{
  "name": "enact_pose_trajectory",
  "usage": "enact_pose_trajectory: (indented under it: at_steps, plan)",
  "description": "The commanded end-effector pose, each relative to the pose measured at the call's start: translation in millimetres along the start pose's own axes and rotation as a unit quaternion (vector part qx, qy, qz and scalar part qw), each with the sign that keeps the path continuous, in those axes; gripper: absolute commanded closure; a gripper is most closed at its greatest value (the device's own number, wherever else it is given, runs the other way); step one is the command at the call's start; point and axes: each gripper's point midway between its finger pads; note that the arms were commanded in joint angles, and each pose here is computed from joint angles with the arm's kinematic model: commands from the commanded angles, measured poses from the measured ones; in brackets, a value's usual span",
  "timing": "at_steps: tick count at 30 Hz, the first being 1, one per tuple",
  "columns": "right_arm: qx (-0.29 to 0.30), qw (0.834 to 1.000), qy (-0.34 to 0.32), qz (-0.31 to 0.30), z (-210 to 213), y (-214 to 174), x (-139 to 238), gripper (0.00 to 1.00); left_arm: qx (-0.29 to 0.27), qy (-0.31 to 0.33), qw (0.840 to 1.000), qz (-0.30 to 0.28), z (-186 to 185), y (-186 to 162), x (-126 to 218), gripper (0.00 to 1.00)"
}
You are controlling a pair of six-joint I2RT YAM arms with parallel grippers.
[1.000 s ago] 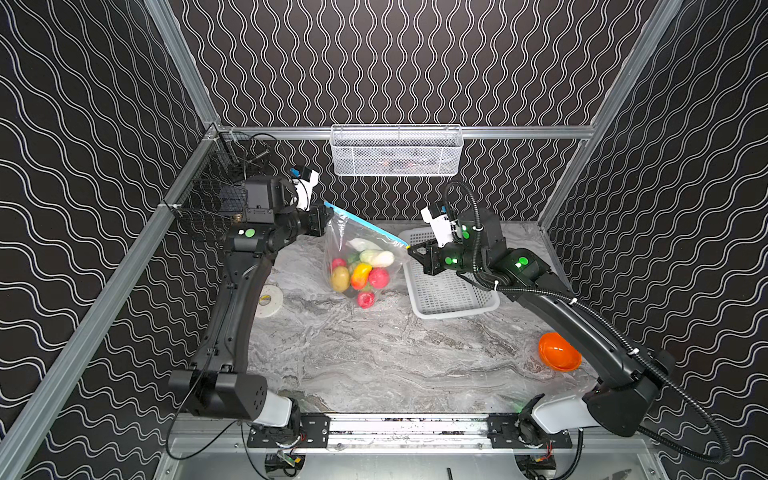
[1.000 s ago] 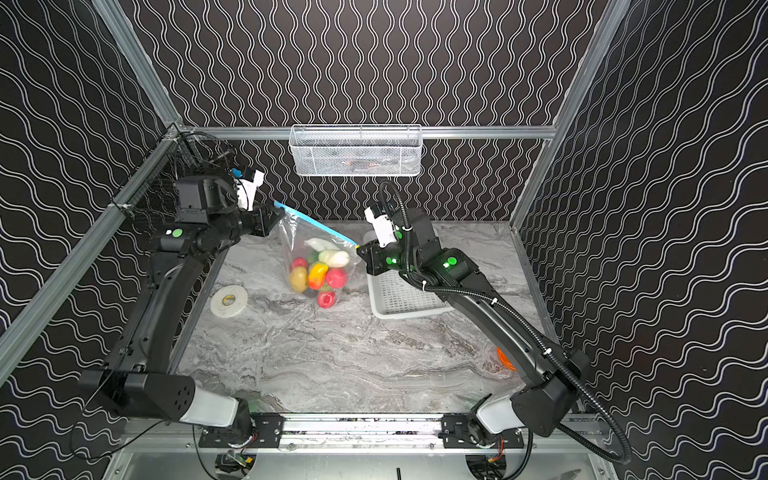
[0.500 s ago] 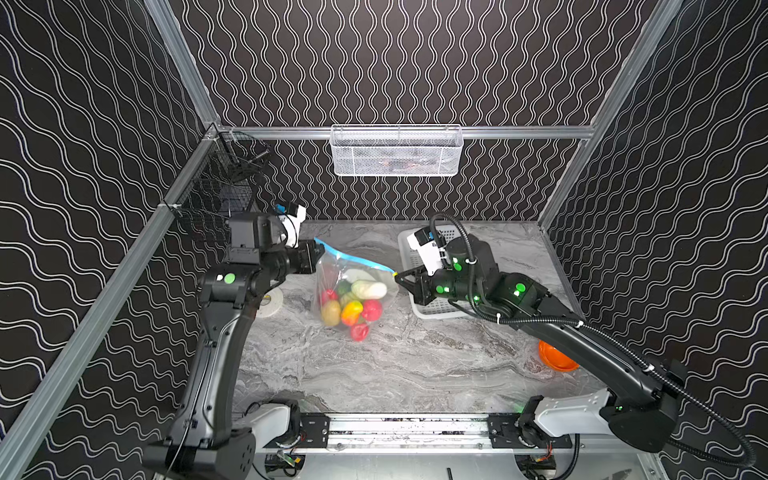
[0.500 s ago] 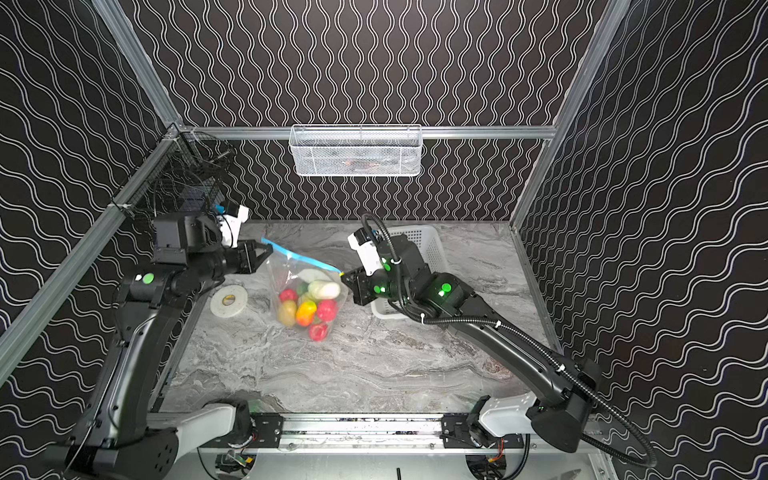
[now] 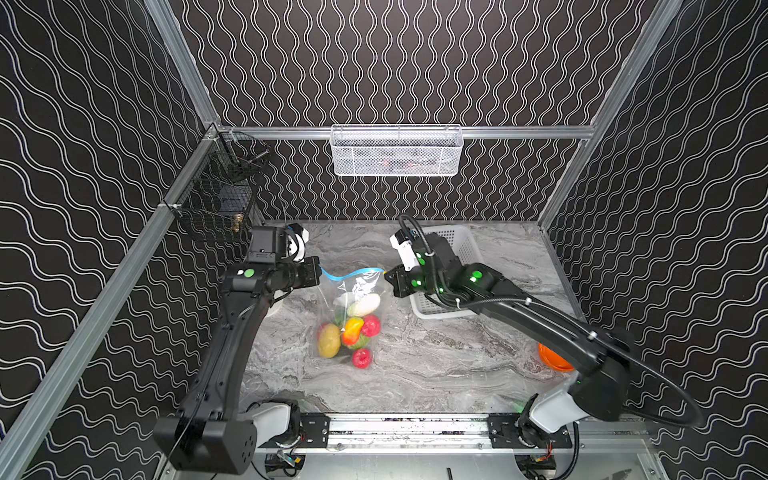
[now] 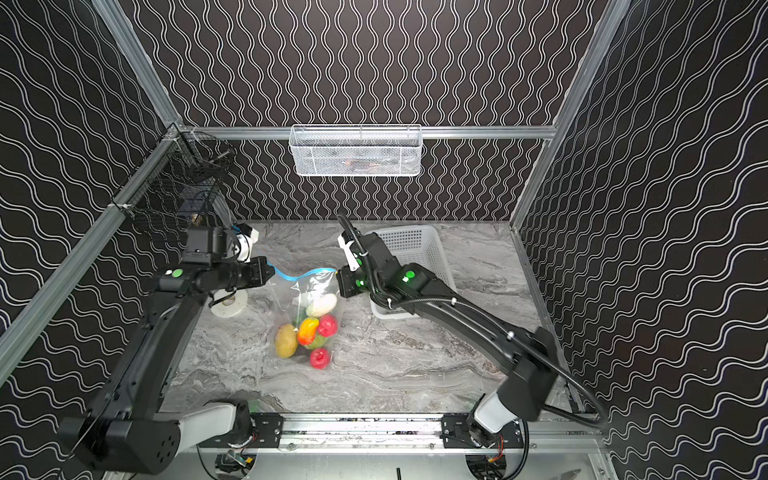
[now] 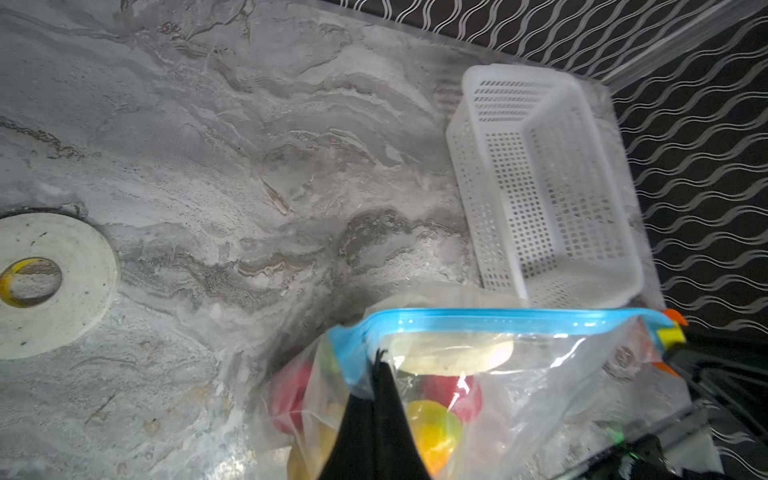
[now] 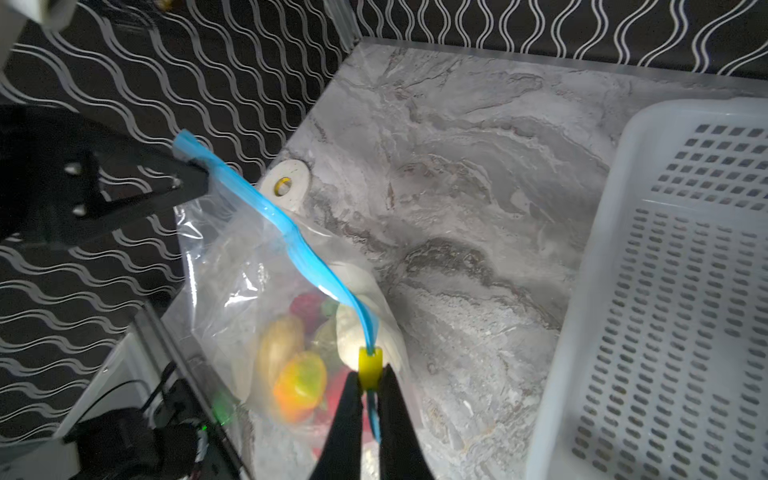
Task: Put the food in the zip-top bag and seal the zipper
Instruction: 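Lower the sealed bag toward the table with both grippers, then set the bag down on the table and open both grippers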
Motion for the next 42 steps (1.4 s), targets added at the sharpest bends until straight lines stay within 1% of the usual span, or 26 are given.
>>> enact_pose_trajectory:
  at_steps: [1, 5, 7, 8, 10, 14, 18, 22, 26, 28, 29, 30, 31, 33, 34, 38, 42]
  plan:
    - [-0.003, 1.000, -0.018, -0.020, -18.8, 23.5, -21.0, 1.00, -0.017, 0.033, 0.998, -0.041, 19.6, 26.2, -25.1, 1.00]
    - [-0.030, 0.999, -0.039, -0.019, -59.9, 50.5, -55.4, 1.00, -0.012, 0.057, 0.998, -0.032, 42.7, 40.3, -73.5, 1.00]
    - [-0.033, 0.998, -0.041, -0.021, -73.2, 63.0, -69.6, 1.00, -0.018, 0.052, 0.998, -0.022, 48.9, 45.8, -99.5, 1.00]
    - [-0.034, 0.998, -0.046, -0.013, -83.4, 63.6, -85.5, 1.00, -0.020, 0.045, 0.999, -0.013, 51.3, 47.4, -114.7, 1.00]
    - [-0.033, 0.998, -0.044, -0.011, -91.1, 72.0, -101.9, 1.00, -0.029, 0.029, 0.999, -0.004, 53.1, 50.5, -139.9, 1.00]
    - [-0.031, 0.999, -0.030, -0.006, -102.2, 80.2, -138.0, 1.00, -0.029, 0.036, 0.999, 0.010, 67.5, 53.1, -178.8, 1.00]
    - [-0.035, 0.999, -0.015, -0.007, -111.8, 87.7, -167.4, 1.00, -0.042, 0.064, 0.997, -0.002, 84.8, 62.7, -203.1, 1.00]
    - [-0.036, 0.999, -0.002, -0.009, -119.0, 92.9, -191.7, 1.00, -0.049, 0.078, 0.996, -0.012, 95.8, 72.0, -223.8, 1.00]
    - [-0.027, 1.000, -0.007, 0.001, -124.1, 90.8, -212.2, 1.00, -0.054, 0.084, 0.995, -0.005, 103.7, 71.7, -241.9, 1.00]
    - [-0.034, 0.999, -0.013, 0.004, -132.7, 87.8, -220.7, 0.99, -0.057, 0.092, 0.994, 0.001, 108.8, 69.2, -249.1, 0.97]
    - [-0.034, 0.999, -0.010, 0.004, -133.8, 86.8, -222.7, 0.95, -0.058, 0.094, 0.994, 0.003, 110.5, 68.3, -251.8, 0.93]
    - [-0.036, 0.999, -0.008, 0.001, -135.0, 86.7, -223.4, 0.87, -0.059, 0.097, 0.994, 0.003, 112.2, 68.6, -253.7, 0.87]
    - [-0.037, 0.999, -0.006, -0.002, -135.8, 86.9, -223.9, 0.74, -0.058, 0.099, 0.993, 0.004, 113.4, 68.4, -255.6, 0.79]
    - [-0.034, 0.999, 0.002, -0.005, -132.9, 88.2, -223.5, 0.58, -0.056, 0.099, 0.994, 0.000, 114.0, 71.5, -255.9, 0.66]
    - [-0.033, 0.999, 0.007, -0.007, -130.8, 90.1, -223.0, 0.49, -0.053, 0.096, 0.994, -0.002, 113.0, 73.3, -255.7, 0.64]
    - [-0.034, 0.999, 0.021, -0.018, -120.3, 101.9, -215.0, 0.41, -0.037, 0.077, 0.996, -0.002, 105.5, 82.4, -250.8, 0.48]
    - [-0.032, 0.998, 0.045, -0.039, -103.6, 118.1, -197.3, 0.32, -0.036, 0.080, 0.996, -0.017, 103.3, 94.7, -237.8, 0.29]
Point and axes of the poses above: each gripper's point midway between its finger pads, its own x axis back along the fingers, its own z axis along the line the jaws close on, y = z × x, and after that the axes turned 14 degrees about -x, right-handed
